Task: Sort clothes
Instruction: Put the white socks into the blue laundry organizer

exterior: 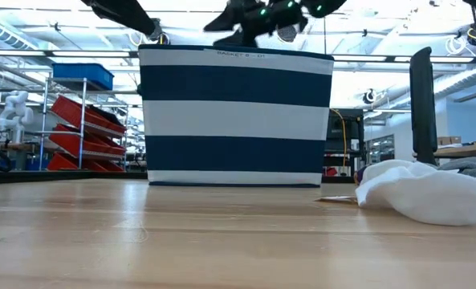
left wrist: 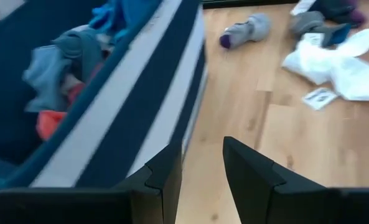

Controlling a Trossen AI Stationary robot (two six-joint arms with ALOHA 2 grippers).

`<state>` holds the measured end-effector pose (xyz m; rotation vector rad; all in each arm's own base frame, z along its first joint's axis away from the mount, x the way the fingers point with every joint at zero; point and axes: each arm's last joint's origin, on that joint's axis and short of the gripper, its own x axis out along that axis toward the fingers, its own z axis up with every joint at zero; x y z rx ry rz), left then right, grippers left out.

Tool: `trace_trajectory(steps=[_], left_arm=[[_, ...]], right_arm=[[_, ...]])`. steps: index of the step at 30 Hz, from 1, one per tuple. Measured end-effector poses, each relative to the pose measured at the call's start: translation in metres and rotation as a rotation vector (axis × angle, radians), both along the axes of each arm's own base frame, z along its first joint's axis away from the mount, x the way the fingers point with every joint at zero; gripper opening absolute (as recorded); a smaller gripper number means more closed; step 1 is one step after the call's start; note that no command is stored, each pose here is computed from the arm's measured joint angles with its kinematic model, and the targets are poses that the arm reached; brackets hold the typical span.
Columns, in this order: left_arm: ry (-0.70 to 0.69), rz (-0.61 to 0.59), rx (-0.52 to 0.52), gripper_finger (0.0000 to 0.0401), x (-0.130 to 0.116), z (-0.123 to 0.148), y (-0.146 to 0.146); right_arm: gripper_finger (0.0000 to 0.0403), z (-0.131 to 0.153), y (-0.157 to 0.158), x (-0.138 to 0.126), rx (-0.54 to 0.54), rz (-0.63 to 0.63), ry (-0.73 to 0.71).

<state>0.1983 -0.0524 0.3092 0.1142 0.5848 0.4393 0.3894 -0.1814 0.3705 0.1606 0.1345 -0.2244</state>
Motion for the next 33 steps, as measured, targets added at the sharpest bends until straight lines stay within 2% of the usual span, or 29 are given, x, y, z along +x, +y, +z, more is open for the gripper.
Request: trace_trajectory(steps=[7, 14, 19, 24, 33], left_arm=[[-0.051, -0.066, -0.069, 0.0125, 0.006, 0.004, -0.004], [-0.095, -0.118, -0.025, 0.0125, 0.022, 0.004, -0.010], [-0.142, -0.195, 0.025, 0.0125, 0.041, 0.003, -0.018], [-0.176, -0.299, 0.053, 0.0125, 0.060, -0.002, -0.027], [-0.180, -0.417, -0.002, 0.0125, 0.091, -0.023, -0.028]], right_arm=[[0.0258, 0.049, 0.027, -0.054, 0.005, 0.008, 0.054], [0.0258, 0.072, 0.069, -0.108, 0.082, 0.059, 0.211], [0.0258, 0.075, 0.104, -0.132, 0.151, 0.133, 0.327], [0.0258, 0.070, 0.141, -0.142, 0.228, 0.236, 0.453], [0.0258, 0.047, 0.209, -0.154, 0.344, 0.391, 0.783]])
